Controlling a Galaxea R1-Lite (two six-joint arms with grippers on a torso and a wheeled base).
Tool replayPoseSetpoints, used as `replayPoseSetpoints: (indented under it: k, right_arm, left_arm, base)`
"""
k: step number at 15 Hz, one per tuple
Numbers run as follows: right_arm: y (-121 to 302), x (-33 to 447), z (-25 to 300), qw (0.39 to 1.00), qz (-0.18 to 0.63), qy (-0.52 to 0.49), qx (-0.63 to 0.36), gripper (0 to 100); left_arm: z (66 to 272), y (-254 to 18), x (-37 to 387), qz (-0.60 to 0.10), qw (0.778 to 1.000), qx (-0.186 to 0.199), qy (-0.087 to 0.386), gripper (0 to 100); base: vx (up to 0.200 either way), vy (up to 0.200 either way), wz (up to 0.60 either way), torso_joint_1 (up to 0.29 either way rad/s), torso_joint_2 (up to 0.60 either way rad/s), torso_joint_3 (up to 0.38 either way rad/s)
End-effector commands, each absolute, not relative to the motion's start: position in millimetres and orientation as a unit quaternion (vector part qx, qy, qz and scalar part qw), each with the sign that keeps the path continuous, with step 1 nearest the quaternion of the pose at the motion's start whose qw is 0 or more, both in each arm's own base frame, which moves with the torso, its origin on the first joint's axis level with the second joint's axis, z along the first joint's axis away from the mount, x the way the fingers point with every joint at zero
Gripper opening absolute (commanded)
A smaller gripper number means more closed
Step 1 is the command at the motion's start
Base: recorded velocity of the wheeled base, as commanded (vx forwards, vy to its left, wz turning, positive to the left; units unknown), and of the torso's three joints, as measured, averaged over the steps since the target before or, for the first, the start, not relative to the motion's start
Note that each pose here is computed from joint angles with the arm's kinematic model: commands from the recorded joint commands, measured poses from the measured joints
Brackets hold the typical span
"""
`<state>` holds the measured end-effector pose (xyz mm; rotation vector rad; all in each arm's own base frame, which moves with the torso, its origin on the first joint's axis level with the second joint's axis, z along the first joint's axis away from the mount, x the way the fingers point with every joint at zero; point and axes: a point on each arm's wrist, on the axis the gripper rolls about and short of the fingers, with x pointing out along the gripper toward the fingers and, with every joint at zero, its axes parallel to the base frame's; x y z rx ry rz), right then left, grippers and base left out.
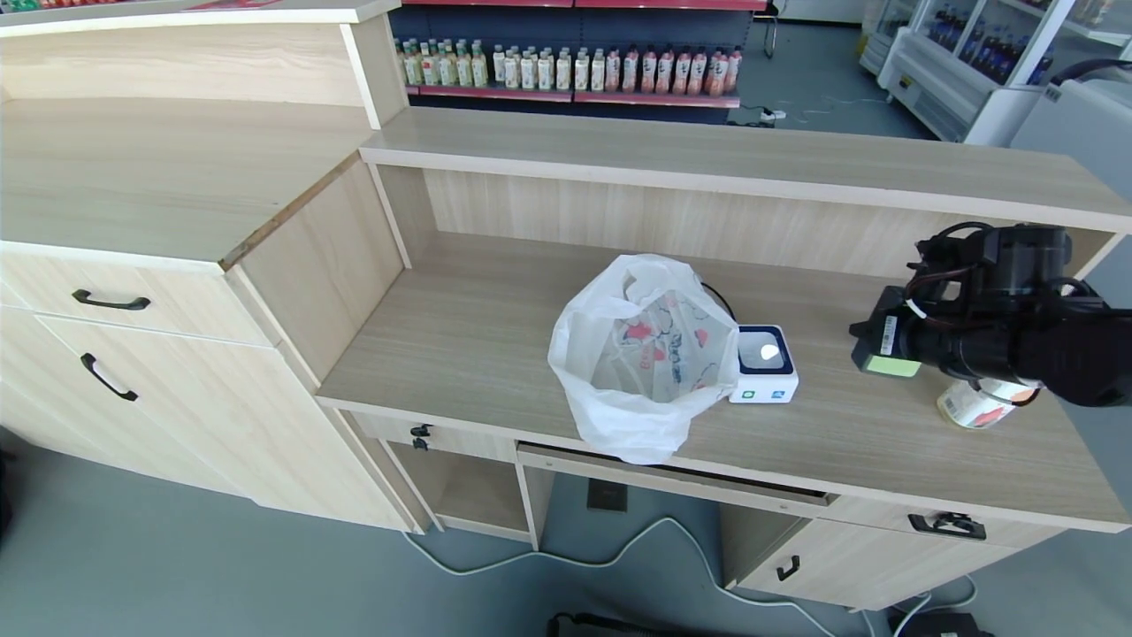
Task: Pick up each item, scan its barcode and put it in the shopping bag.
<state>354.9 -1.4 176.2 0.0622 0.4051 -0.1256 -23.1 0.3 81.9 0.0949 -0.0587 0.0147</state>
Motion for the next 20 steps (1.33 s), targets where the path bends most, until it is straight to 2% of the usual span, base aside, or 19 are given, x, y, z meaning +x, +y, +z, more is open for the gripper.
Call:
replayPoseSetpoints:
  k: [1, 8, 20]
  right_arm:
    - [2.3, 364.7, 166.5, 0.975, -0.061, 0.213, 0.020, 0]
    - [21.5, 380.6, 152.9, 0.972, -0.031, 0.227, -0.045, 0]
    - [37.6, 403.3, 142.5, 0.970, -0.031, 0.233, -0.055, 0]
  left_arm:
    - [81.9, 0.3, -23.1, 0.008, 0.998, 0.047, -0.030, 100]
    - [81.9, 0.3, -23.1, 0.008, 0.998, 0.047, -0.030, 100]
    - [81.9, 0.3, -23.1, 0.008, 0.998, 0.047, -0.030, 100]
  base:
    - [0.000, 0.000, 0.00, 0.000, 0.00, 0.000]
    - [0.000, 0.000, 0.00, 0.000, 0.00, 0.000]
    - [0.000, 0.000, 0.00, 0.000, 0.00, 0.000]
